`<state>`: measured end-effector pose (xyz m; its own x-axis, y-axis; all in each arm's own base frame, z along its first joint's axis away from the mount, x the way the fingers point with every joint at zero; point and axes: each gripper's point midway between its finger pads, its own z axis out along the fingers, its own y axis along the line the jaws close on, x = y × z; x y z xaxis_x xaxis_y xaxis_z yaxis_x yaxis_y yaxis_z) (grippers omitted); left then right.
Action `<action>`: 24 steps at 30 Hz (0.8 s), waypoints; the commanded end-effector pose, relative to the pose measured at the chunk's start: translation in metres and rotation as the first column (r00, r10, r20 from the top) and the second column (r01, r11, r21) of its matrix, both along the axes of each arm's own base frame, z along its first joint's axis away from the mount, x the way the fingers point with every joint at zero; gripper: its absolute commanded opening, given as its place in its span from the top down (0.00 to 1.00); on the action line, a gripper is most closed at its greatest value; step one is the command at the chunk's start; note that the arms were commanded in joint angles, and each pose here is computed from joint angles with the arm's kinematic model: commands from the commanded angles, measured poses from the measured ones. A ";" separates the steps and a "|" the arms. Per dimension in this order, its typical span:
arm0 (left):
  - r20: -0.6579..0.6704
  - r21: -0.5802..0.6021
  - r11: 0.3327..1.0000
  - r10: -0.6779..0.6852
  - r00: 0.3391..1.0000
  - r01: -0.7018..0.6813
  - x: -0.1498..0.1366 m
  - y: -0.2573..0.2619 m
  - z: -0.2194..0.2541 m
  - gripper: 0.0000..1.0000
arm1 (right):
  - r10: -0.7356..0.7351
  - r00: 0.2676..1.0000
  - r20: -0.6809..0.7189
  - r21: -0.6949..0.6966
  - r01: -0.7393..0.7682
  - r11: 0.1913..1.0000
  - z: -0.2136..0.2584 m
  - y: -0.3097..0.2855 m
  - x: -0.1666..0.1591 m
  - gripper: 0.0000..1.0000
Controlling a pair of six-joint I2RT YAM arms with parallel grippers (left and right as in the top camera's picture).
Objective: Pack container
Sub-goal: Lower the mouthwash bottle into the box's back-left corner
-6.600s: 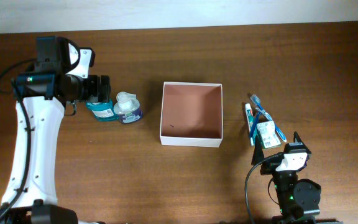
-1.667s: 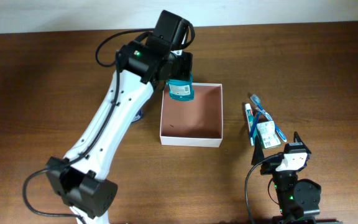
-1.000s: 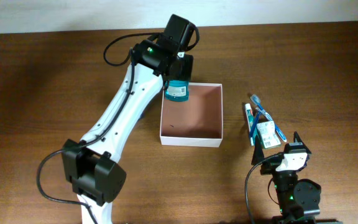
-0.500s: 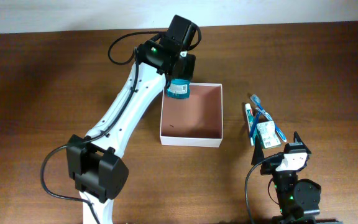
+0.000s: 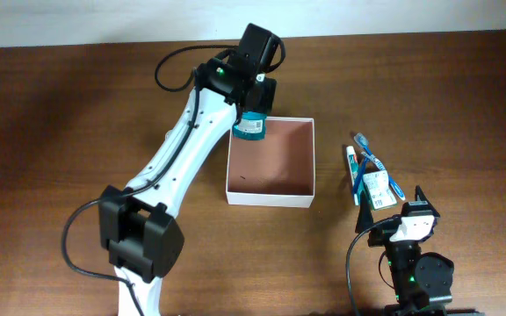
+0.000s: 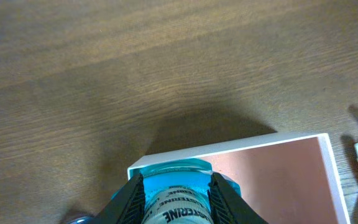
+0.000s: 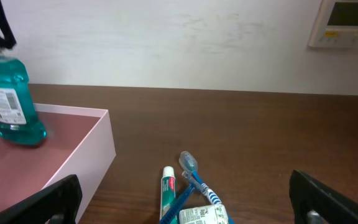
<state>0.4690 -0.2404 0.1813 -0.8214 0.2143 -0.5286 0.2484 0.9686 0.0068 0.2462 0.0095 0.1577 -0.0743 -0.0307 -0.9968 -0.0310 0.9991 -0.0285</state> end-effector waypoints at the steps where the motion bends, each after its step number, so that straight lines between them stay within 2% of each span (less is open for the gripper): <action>1: -0.004 0.028 1.000 -0.002 1.000 0.002 0.005 0.000 -0.012 0.90 | 0.003 1.000 -0.003 0.003 -0.003 1.000 -0.002 0.001 0.000 0.02; 24: -0.053 0.056 0.998 0.017 0.998 -0.014 0.003 0.012 -0.033 0.88 | 0.003 1.000 -0.003 0.003 -0.003 1.000 -0.002 0.001 0.000 0.02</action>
